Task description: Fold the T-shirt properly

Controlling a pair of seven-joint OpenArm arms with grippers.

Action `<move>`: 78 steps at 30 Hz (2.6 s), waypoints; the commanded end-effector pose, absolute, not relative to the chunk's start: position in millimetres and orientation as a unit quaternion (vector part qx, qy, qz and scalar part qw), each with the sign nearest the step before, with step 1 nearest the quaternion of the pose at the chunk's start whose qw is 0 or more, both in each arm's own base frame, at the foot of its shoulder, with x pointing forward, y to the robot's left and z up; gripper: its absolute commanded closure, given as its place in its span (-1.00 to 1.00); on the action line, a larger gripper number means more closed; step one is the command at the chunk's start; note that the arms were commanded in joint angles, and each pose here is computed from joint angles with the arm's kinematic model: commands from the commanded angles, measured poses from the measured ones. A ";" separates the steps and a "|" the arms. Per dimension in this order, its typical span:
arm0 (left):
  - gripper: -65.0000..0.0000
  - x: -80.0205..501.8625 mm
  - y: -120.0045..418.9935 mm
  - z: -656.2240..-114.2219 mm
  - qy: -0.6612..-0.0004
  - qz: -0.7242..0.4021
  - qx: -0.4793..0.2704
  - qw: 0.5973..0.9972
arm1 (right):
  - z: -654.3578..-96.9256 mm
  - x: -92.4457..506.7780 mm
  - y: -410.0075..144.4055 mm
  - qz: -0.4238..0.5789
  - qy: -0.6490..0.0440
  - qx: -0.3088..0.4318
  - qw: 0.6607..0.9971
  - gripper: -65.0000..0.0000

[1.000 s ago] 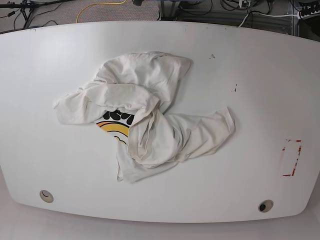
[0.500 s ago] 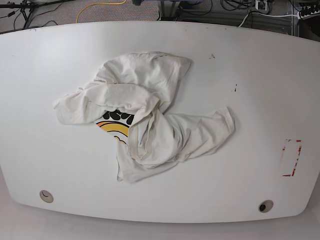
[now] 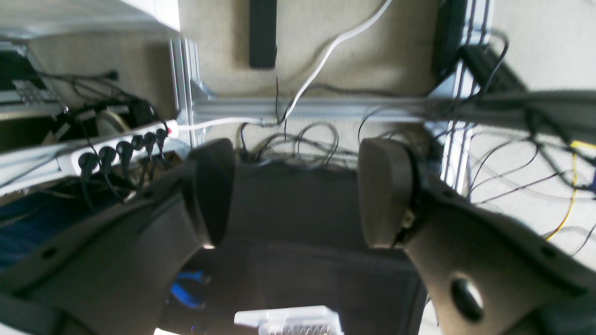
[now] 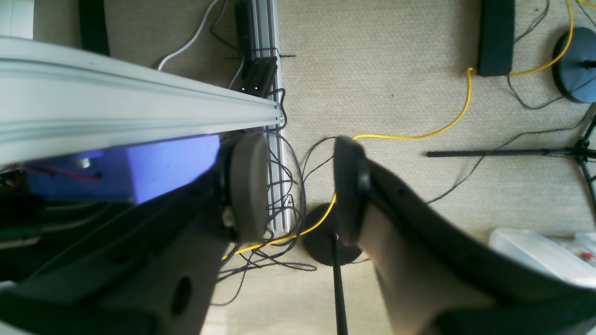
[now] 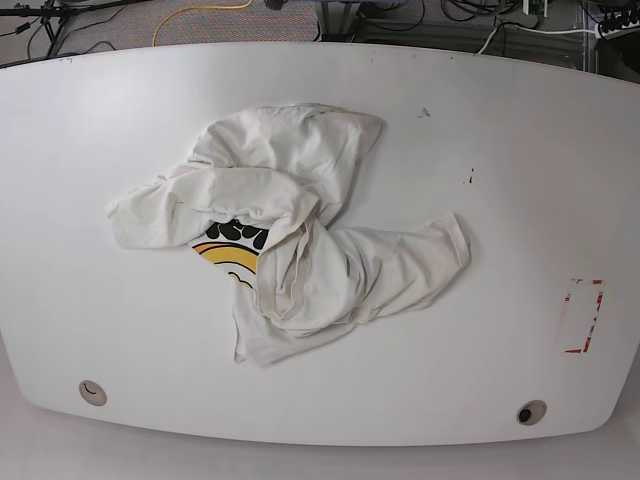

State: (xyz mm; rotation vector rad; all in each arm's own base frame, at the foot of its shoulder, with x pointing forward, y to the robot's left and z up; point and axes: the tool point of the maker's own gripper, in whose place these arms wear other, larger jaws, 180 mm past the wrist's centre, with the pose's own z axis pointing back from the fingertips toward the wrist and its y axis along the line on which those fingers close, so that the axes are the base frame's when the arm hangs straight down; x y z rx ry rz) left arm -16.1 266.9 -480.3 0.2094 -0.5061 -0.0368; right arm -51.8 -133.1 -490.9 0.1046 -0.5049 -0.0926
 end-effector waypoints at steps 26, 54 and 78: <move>-0.20 -3.6 274.7 -441.1 -0.305 0.054 0.083 0.947 | -452.0 -48.5 -135.4 -0.041 -0.277 0.050 0.959 0.33; -0.20 42.9 280.2 -394.8 -0.376 0.065 0.083 0.921 | -408.3 4.0 -132.2 -0.026 -0.355 0.056 0.933 0.33; -0.21 96.6 296.6 -362.7 -0.455 0.076 0.104 0.881 | -382.3 75.4 -126.8 -0.013 -0.448 0.068 0.891 0.31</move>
